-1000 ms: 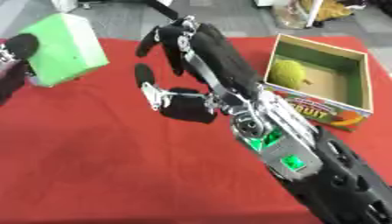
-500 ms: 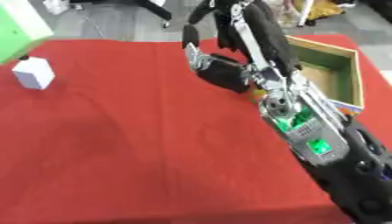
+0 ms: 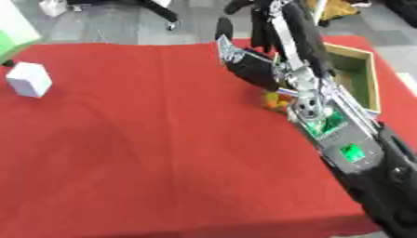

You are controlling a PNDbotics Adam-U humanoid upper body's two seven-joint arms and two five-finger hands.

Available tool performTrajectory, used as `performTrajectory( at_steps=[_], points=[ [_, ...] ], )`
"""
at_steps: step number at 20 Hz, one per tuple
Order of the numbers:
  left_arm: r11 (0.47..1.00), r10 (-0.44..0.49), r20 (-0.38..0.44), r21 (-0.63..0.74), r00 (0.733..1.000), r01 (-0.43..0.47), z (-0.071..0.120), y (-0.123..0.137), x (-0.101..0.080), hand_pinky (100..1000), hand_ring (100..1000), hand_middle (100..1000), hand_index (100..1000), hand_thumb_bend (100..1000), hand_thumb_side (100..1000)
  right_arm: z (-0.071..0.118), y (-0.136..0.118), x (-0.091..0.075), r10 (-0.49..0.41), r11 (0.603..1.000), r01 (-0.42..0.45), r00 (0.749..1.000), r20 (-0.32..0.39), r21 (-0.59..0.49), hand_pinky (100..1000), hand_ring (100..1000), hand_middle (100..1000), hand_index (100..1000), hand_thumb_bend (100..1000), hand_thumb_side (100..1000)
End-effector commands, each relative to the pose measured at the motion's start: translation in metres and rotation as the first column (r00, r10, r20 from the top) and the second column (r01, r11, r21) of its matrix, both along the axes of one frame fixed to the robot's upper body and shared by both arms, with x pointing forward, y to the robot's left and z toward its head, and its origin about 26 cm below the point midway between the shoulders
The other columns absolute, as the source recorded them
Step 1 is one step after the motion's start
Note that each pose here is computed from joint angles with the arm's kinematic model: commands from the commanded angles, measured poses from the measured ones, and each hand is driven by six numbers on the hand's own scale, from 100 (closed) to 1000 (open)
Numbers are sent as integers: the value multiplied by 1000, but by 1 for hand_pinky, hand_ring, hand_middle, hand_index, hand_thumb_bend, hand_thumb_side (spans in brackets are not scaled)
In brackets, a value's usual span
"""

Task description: Pick up the objects with one hand, pass them to the other hand, and then place them into the box on the other side of the table.

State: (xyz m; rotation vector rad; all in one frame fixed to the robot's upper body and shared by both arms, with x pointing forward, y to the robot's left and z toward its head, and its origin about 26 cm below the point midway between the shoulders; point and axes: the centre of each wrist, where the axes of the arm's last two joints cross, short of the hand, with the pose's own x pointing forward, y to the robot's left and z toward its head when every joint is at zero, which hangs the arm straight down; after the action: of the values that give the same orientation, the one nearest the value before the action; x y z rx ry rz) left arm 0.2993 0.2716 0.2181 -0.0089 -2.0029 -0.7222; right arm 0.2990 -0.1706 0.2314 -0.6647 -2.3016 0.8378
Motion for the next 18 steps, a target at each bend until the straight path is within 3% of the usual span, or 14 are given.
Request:
performTrajectory(
  at_steps=[1,3,4,8,18],
  points=[
    [999,-50,12,11,999,50,8,-6,-1,800,557,536,708,242,814,12,15,-3,112,991,-108,992,53,-83,235,347,192,854,167,316],
    [996,-85,-13,32,996,85,6,-10,-1,800,556,534,708,246,783,19,27,-5,185,974,-171,979,84,-152,254,361,215,934,283,333],
    [994,-103,-27,45,994,104,4,-13,-1,801,556,535,708,224,827,21,32,-6,212,964,-192,973,94,-183,257,363,220,944,257,327],
    [980,-168,-81,94,982,175,-1,-23,-2,801,555,532,706,213,842,27,48,-11,288,934,-254,952,107,-251,260,367,228,966,277,343],
    [932,-293,-151,176,944,318,1,-51,-1,798,554,529,703,205,843,21,70,-20,390,895,-367,920,46,-253,251,365,224,968,234,383]
  ],
)
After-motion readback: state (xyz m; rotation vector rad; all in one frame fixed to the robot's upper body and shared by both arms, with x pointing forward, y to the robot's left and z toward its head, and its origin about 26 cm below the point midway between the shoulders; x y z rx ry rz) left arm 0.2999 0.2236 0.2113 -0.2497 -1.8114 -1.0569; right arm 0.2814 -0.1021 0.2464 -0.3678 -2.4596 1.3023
